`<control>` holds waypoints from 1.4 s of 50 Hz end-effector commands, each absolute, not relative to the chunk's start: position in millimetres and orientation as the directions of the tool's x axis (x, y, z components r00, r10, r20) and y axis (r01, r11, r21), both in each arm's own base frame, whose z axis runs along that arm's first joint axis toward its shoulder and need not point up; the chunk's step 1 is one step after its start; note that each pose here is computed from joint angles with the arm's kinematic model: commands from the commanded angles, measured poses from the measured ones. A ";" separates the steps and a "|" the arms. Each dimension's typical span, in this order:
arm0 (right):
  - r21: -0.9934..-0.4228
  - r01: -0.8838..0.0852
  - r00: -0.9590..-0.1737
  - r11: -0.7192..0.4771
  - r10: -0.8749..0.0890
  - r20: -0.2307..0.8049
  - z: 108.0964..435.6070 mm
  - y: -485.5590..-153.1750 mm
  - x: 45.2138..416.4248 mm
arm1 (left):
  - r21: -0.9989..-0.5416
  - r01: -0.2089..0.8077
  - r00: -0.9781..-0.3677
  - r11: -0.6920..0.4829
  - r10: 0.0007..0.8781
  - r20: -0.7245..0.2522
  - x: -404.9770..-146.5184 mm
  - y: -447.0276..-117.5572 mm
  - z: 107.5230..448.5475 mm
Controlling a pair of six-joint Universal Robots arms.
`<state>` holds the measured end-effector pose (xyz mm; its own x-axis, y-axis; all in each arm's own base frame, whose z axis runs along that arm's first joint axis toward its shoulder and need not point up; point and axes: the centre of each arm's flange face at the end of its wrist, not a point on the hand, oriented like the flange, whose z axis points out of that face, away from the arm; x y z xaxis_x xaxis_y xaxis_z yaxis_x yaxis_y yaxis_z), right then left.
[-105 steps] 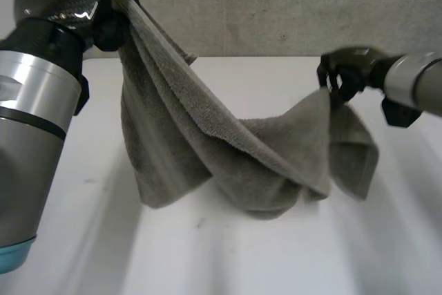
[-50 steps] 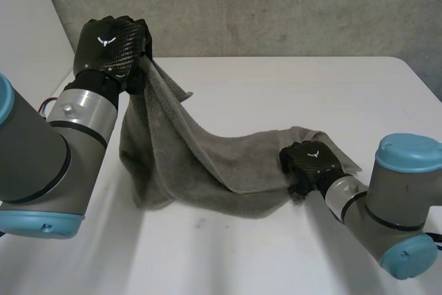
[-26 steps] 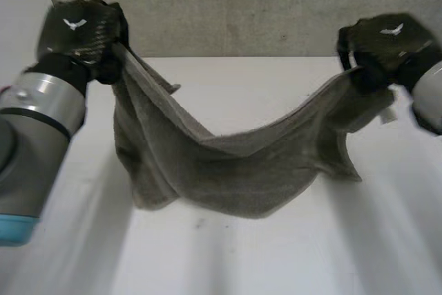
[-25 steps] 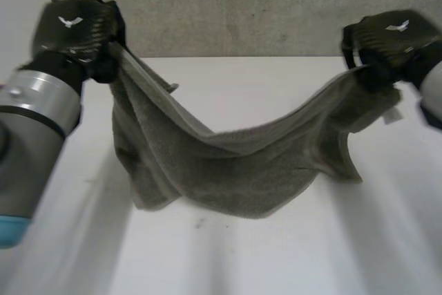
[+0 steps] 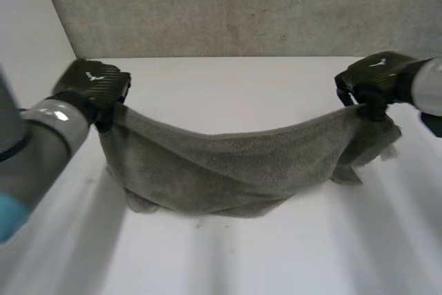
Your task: Fold the towel.
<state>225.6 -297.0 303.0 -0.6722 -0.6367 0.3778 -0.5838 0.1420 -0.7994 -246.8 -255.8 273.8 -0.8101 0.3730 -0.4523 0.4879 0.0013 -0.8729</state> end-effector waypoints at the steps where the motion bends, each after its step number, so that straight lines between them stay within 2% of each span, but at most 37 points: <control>1: -0.832 -0.549 -0.730 -0.077 -0.440 0.523 299.2 -367.0 256.9 | -0.902 0.400 -0.855 -0.161 0.290 -0.430 -275.3 -321.7 277.2; 3: -0.831 -0.500 -0.780 -0.246 -0.288 0.555 323.5 -395.0 263.7 | -0.896 0.298 -0.901 -0.328 0.213 -0.378 -285.4 -346.4 312.1; 4: -0.830 -0.500 -0.781 -0.246 -0.287 0.555 323.6 -395.1 263.7 | -0.896 0.298 -0.901 -0.329 0.212 -0.377 -285.5 -346.6 312.3; 6: -0.799 -0.434 -0.824 -0.416 -0.176 0.539 356.8 -405.9 268.2 | -0.848 0.155 -0.949 -0.507 0.160 -0.270 -288.1 -357.4 358.3; 7: -0.799 -0.433 -0.824 -0.417 -0.176 0.539 357.0 -406.0 268.2 | -0.847 0.155 -0.950 -0.508 0.160 -0.269 -288.1 -357.4 358.6; 8: -0.780 -0.398 -0.847 -0.483 -0.133 0.515 372.8 -407.4 267.6 | -0.813 0.089 -0.968 -0.575 0.143 -0.207 -283.5 -360.8 377.5; 9: -0.780 -0.398 -0.847 -0.484 -0.133 0.514 372.9 -407.4 267.6 | -0.770 0.034 -0.981 -0.638 0.125 -0.147 -276.7 -362.1 397.1; 10: -0.758 -0.354 -0.872 -0.547 -0.099 0.479 393.3 -404.0 266.1 | -0.769 0.033 -0.981 -0.638 0.125 -0.146 -276.6 -362.1 397.3; 11: -0.741 -0.310 -0.894 -0.596 -0.084 0.441 411.4 -398.7 263.7 | -0.731 -0.007 -0.990 -0.683 0.109 -0.092 -268.6 -361.5 413.2; 12: -0.741 -0.310 -0.894 -0.596 -0.083 0.441 411.6 -398.6 263.6 | -0.730 -0.007 -0.990 -0.683 0.108 -0.091 -268.5 -361.5 413.4; 13: -0.735 -0.272 -0.907 -0.621 -0.089 0.411 422.3 -393.4 261.6 | -0.706 -0.039 -0.994 -0.707 0.101 -0.047 -262.2 -359.6 423.3; 15: -0.742 -0.243 -0.915 -0.624 -0.106 0.389 426.6 -389.5 259.5 | -0.707 -0.048 -0.996 -0.706 0.091 -0.024 -258.7 -357.9 424.6; 17: -0.757 -0.230 -0.916 -0.612 -0.126 0.381 425.3 -386.8 258.6 | -0.757 -0.028 -0.997 -0.653 0.076 -0.029 -255.0 -357.4 408.0; 18: -0.775 -0.227 -0.912 -0.590 -0.150 0.381 419.7 -384.5 259.3 | -0.758 -0.028 -0.997 -0.652 0.076 -0.029 -255.0 -357.4 407.9; 19: -0.802 -0.238 -0.900 -0.549 -0.186 0.394 407.3 -383.2 260.6 | -0.796 -0.014 -0.996 -0.605 0.076 -0.040 -253.7 -356.9 392.3; 20: -0.802 -0.238 -0.900 -0.548 -0.186 0.394 407.2 -383.2 260.6 | -0.797 -0.014 -0.996 -0.604 0.076 -0.040 -253.7 -356.9 392.1; 22: -0.863 -0.276 -0.853 -0.423 -0.307 0.423 369.8 -375.8 265.7 | -0.868 0.026 -0.994 -0.496 0.083 -0.077 -251.3 -352.3 356.5; 23: -0.863 -0.276 -0.853 -0.422 -0.307 0.423 369.6 -375.7 265.7 | -0.868 0.026 -0.994 -0.495 0.083 -0.077 -251.3 -352.3 356.3; 24: -0.888 -0.299 -0.823 -0.349 -0.376 0.425 347.1 -371.2 268.4 | -0.902 0.051 -0.990 -0.428 0.094 -0.101 -250.3 -348.5 332.6; 25: -0.888 -0.299 -0.823 -0.349 -0.377 0.425 346.8 -371.2 268.4 | -0.927 0.082 -0.987 -0.365 0.099 -0.126 -248.0 -345.1 309.1; 26: -0.904 -0.323 -0.794 -0.279 -0.439 0.420 324.5 -365.5 270.2 | -0.927 0.082 -0.987 -0.365 0.099 -0.127 -248.0 -345.1 308.8; 27: -0.912 -0.351 -0.768 -0.210 -0.493 0.409 300.7 -359.0 271.1 | -0.947 0.105 -0.984 -0.305 0.107 -0.144 -245.3 -340.4 286.7; 28: -0.913 -0.352 -0.767 -0.209 -0.494 0.409 300.5 -358.9 271.1 | -0.947 0.106 -0.984 -0.304 0.107 -0.144 -245.3 -340.4 286.5; 30: -0.904 -0.418 -0.728 -0.092 -0.561 0.394 252.7 -346.2 268.5 | -0.972 0.155 -0.975 -0.177 0.130 -0.180 -240.3 -327.7 239.6; 31: -0.904 -0.419 -0.728 -0.092 -0.562 0.394 252.5 -346.1 268.5 | -0.972 0.156 -0.975 -0.176 0.130 -0.180 -240.3 -327.6 239.4; 32: -0.891 -0.451 -0.707 -0.050 -0.590 0.391 231.5 -338.6 266.8 | -0.977 0.178 -0.971 -0.120 0.142 -0.194 -238.5 -321.1 219.7; 33: -0.891 -0.451 -0.707 -0.049 -0.590 0.390 231.2 -338.5 266.8 | -0.978 0.201 -0.966 -0.057 0.156 -0.207 -236.3 -314.6 197.8; 34: -0.873 -0.488 -0.685 -0.008 -0.616 0.388 207.6 -329.9 264.8 | -0.978 0.201 -0.966 -0.056 0.157 -0.207 -236.3 -314.5 197.6; 35: -0.855 -0.519 -0.670 0.025 -0.632 0.388 188.7 -323.6 262.4 | -0.975 0.221 -0.960 -0.002 0.175 -0.218 -235.7 -307.7 178.9; 36: -0.854 -0.519 -0.670 0.025 -0.632 0.388 188.6 -323.6 262.3 | -0.970 0.240 -0.955 0.045 0.190 -0.228 -234.8 -301.7 164.4; 38: -0.816 -0.572 -0.641 0.081 -0.665 0.383 155.1 -308.3 255.5 | -0.963 0.255 -0.951 0.083 0.201 -0.235 -233.7 -295.9 153.0; 41: -0.797 -0.591 -0.637 0.126 -0.678 0.366 139.4 -295.1 247.8 | -0.948 0.282 -0.943 0.146 0.223 -0.247 -231.3 -282.3 138.8; 47: -0.799 -0.582 -0.656 0.151 -0.668 0.351 146.2 -278.9 236.9 | -0.930 0.309 -0.933 0.202 0.254 -0.255 -229.0 -263.5 137.7; 51: -0.820 -0.559 -0.690 0.124 -0.617 0.378 160.1 -271.1 220.3 | -0.920 0.319 -0.928 0.226 0.269 -0.256 -225.4 -247.5 145.0; 57: -0.840 -0.539 -0.716 0.068 -0.562 0.414 159.1 -266.7 208.3 | -0.916 0.325 -0.926 0.234 0.278 -0.257 -220.3 -231.1 149.2; 66: -0.848 -0.528 -0.717 0.048 -0.560 0.415 150.3 -264.5 204.6 | -0.917 0.328 -0.920 0.227 0.296 -0.256 -223.2 -223.7 150.7; 70: -0.848 -0.528 -0.717 0.048 -0.560 0.415 148.7 -263.4 204.5 | -0.932 0.309 -0.926 0.188 0.282 -0.250 -223.1 -228.2 164.1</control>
<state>204.0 -264.7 151.4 -0.7192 -0.5549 0.4180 -0.5285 0.0464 -0.8477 -222.2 -224.1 151.9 -0.9216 0.2916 -0.2561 0.3265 0.2258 -0.9178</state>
